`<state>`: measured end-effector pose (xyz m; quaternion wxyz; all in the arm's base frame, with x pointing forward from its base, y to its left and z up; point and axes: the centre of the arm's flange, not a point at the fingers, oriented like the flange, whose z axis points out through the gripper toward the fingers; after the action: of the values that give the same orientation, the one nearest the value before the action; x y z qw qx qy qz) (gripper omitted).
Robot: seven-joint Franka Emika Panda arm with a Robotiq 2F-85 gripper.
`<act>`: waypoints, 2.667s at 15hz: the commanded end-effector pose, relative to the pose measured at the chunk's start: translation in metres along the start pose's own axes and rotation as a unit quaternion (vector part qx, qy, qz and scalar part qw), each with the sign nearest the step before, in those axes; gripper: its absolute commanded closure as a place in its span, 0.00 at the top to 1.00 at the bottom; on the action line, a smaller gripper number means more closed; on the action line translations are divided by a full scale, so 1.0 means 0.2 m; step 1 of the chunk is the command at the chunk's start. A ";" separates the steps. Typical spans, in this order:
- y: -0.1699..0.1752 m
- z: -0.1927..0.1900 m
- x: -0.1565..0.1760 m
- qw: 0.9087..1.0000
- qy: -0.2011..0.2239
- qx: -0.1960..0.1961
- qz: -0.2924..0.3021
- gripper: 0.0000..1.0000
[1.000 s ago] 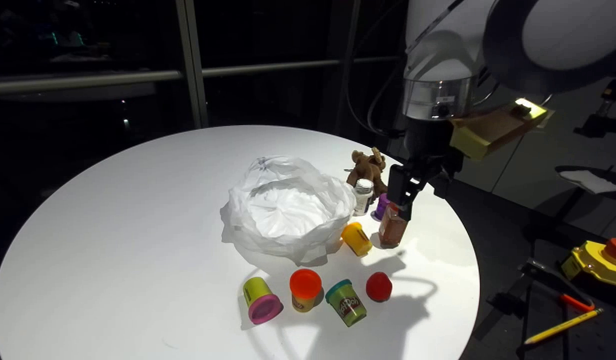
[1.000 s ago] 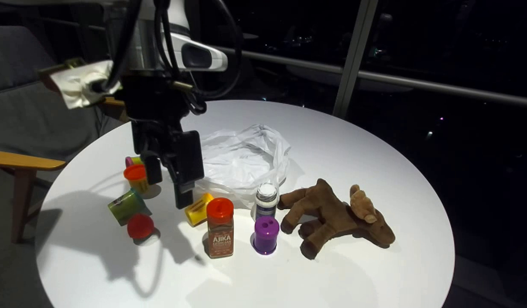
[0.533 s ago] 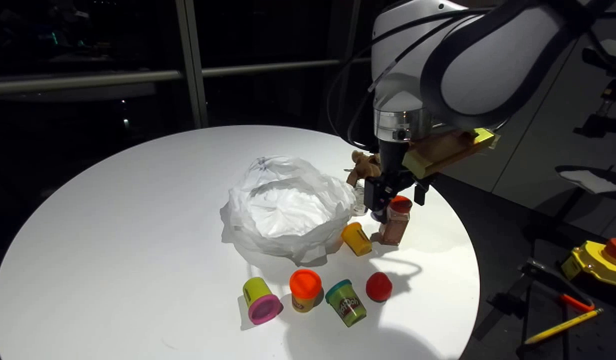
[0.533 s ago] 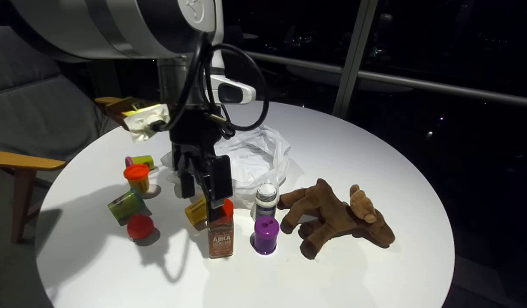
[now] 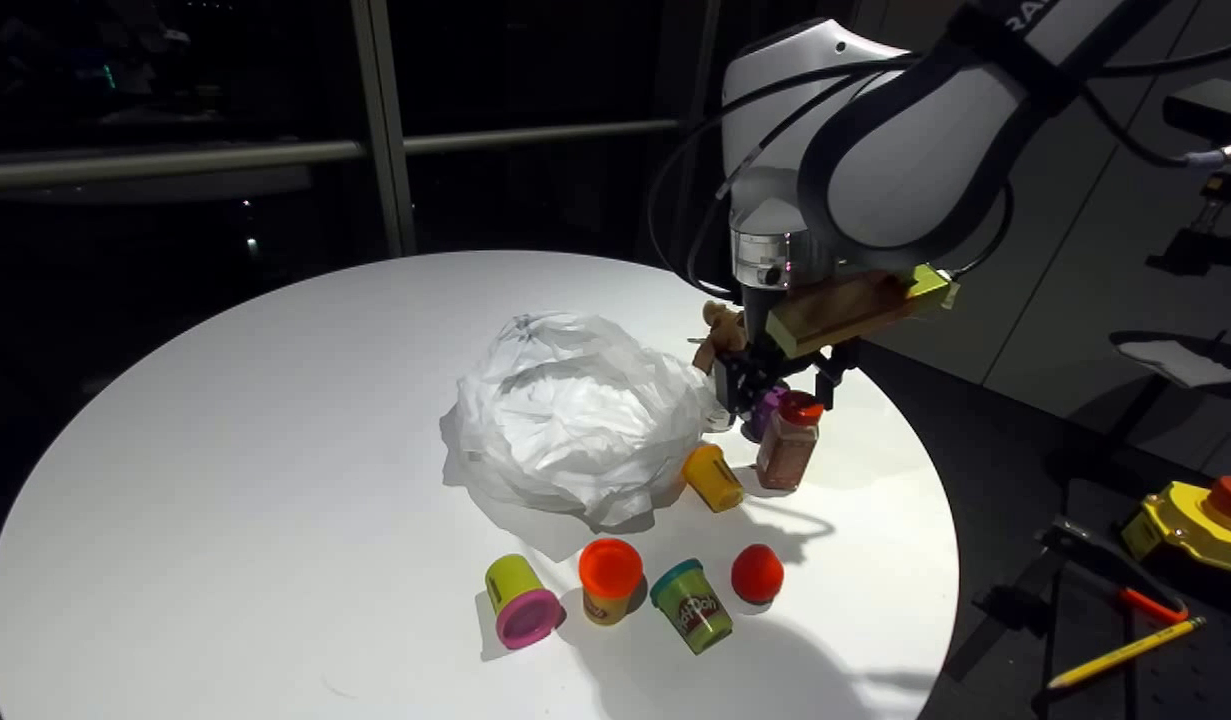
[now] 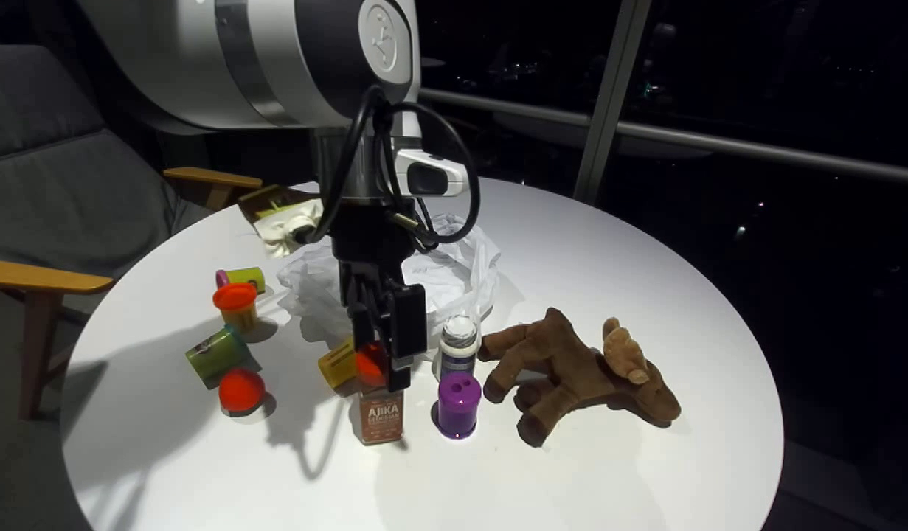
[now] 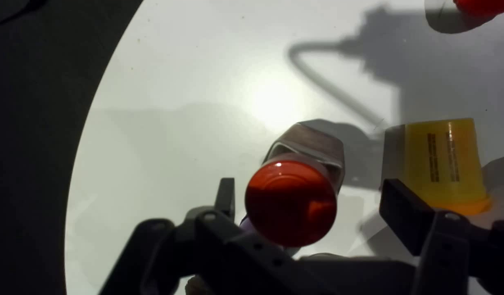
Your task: Put all the objects in the white plastic bag
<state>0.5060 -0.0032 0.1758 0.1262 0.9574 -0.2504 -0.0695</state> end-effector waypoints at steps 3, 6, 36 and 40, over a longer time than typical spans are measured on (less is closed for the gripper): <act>0.09 -0.05 0.00 0.999 -0.014 0.010 0.051 0.42; 0.14 -0.08 -0.01 0.997 -0.029 0.022 0.075 0.27; -1.18 -0.59 0.61 0.995 0.068 0.068 -0.006 0.25; -1.16 -0.52 0.70 0.995 0.050 0.079 0.024 0.25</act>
<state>0.7249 0.1451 0.2021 0.0738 0.9666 -0.2452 0.0094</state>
